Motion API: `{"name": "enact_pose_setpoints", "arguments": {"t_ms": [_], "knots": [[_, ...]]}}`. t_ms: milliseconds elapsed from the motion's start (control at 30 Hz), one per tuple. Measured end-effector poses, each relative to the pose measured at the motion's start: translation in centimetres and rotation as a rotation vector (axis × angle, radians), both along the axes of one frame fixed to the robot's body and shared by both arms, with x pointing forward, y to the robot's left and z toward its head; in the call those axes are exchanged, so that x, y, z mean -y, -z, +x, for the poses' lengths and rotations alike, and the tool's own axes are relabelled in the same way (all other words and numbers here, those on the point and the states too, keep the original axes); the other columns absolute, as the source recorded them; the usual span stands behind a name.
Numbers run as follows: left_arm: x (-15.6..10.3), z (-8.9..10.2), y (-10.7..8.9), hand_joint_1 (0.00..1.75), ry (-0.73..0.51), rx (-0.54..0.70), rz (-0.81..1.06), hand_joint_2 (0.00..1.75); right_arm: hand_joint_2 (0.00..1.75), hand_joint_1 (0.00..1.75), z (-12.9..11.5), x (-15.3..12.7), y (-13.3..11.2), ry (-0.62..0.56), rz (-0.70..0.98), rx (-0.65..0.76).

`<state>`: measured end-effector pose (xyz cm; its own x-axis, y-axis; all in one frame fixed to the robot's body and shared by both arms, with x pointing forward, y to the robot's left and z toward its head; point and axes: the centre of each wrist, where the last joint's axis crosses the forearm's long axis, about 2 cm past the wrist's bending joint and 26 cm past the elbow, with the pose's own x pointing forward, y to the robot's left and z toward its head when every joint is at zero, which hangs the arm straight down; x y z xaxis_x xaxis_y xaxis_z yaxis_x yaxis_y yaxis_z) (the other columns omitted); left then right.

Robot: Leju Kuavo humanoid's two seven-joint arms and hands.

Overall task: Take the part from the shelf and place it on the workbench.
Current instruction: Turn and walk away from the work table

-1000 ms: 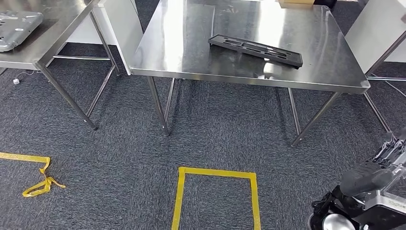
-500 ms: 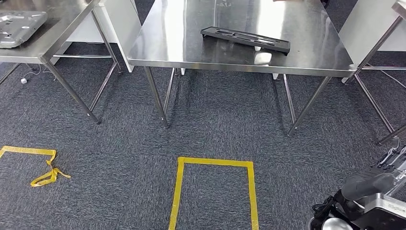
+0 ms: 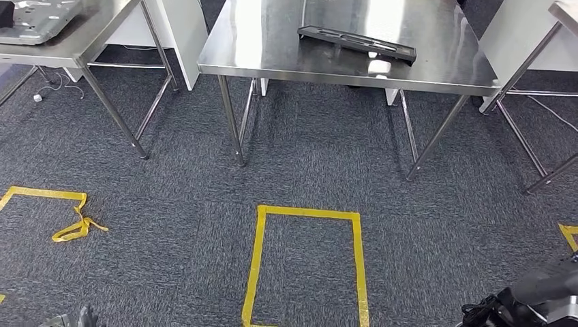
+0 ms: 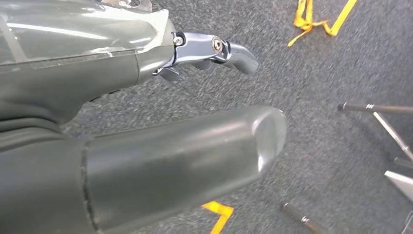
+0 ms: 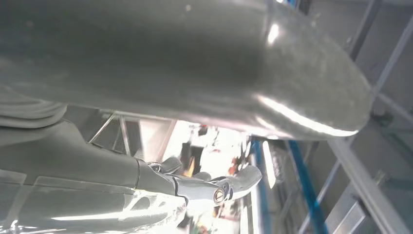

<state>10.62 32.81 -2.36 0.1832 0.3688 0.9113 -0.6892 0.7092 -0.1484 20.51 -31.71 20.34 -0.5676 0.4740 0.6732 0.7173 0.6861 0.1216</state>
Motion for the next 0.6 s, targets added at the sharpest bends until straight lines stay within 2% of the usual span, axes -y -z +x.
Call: {"name": "enact_pose_setpoints", "arguments": {"t_ms": [333,600], "knots": [[0.3,1.2,0.2,0.0,0.032,0.019,-0.003,0.0,0.0,0.0,-1.3,0.8,-0.2,0.059,0.014,0.015],[0.4,1.3,0.7,0.0,0.051,0.024,-0.012,0.0,0.0,0.0,-2.9,1.1,1.1,0.054,0.042,-0.004]]}}
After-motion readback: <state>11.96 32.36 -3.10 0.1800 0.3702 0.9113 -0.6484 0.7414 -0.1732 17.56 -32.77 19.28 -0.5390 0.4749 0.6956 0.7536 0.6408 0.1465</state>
